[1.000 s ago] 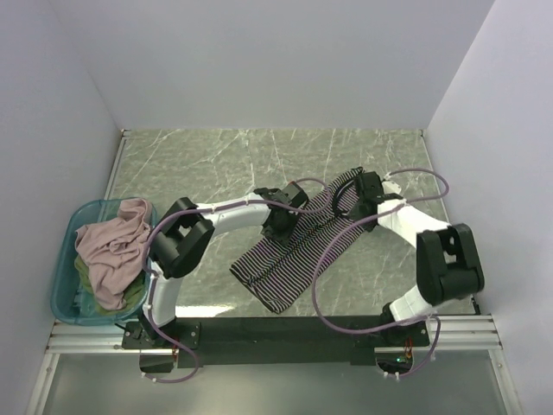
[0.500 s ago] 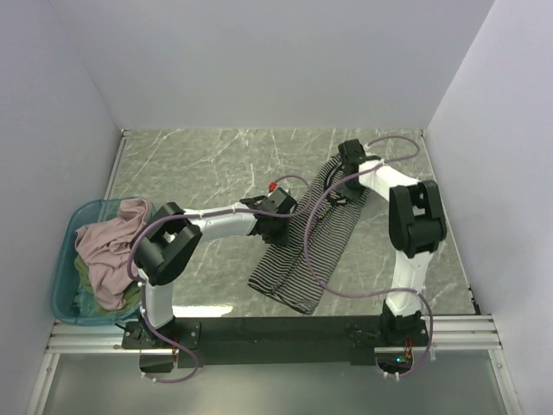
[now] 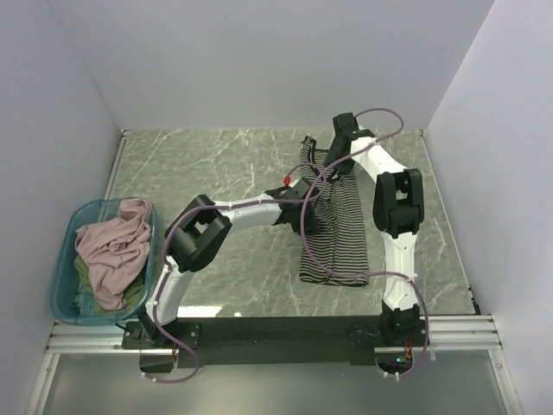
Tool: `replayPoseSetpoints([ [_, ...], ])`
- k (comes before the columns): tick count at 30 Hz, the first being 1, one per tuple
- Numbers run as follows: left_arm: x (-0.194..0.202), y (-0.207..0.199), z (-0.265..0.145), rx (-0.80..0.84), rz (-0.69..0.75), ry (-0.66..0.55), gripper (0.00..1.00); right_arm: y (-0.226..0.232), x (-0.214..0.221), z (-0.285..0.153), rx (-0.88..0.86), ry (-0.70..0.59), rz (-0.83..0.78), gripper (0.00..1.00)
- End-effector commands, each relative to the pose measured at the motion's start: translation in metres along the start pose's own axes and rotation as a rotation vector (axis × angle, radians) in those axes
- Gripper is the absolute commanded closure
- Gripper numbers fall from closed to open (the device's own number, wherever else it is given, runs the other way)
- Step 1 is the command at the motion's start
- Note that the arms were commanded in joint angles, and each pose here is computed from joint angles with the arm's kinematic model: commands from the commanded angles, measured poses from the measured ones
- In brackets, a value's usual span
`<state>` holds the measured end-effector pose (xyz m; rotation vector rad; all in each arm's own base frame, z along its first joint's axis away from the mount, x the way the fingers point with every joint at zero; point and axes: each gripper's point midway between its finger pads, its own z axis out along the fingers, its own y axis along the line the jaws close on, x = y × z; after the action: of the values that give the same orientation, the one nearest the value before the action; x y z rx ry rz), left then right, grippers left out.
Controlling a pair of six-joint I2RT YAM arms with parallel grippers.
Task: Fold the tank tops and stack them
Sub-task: Fold the tank top
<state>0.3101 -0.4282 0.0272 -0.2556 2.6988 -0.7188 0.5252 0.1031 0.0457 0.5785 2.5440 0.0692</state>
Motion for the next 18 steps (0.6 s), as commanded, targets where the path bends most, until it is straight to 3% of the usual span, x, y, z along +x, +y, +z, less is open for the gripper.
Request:
replayPoseSetpoints([
  [1,-0.004,0.037,0.016,-0.126,-0.048,0.011,0.71,0.005,-0.04,-0.03,-0.067,-0.081,-0.012,0.46],
  [7,-0.029,0.031,-0.018,-0.113,0.014,-0.079,0.63,-0.004,-0.077,-0.095,-0.106,-0.262,0.013,0.37],
  [11,-0.028,0.028,-0.046,-0.077,0.041,-0.102,0.55,-0.026,-0.068,-0.13,-0.092,-0.304,0.05,0.36],
  [15,-0.017,0.019,-0.075,-0.028,0.115,-0.094,0.45,-0.051,-0.018,-0.149,-0.124,-0.278,0.075,0.36],
  [18,-0.007,0.033,-0.092,-0.031,0.152,-0.097,0.42,-0.067,0.031,-0.152,-0.159,-0.245,0.076,0.36],
])
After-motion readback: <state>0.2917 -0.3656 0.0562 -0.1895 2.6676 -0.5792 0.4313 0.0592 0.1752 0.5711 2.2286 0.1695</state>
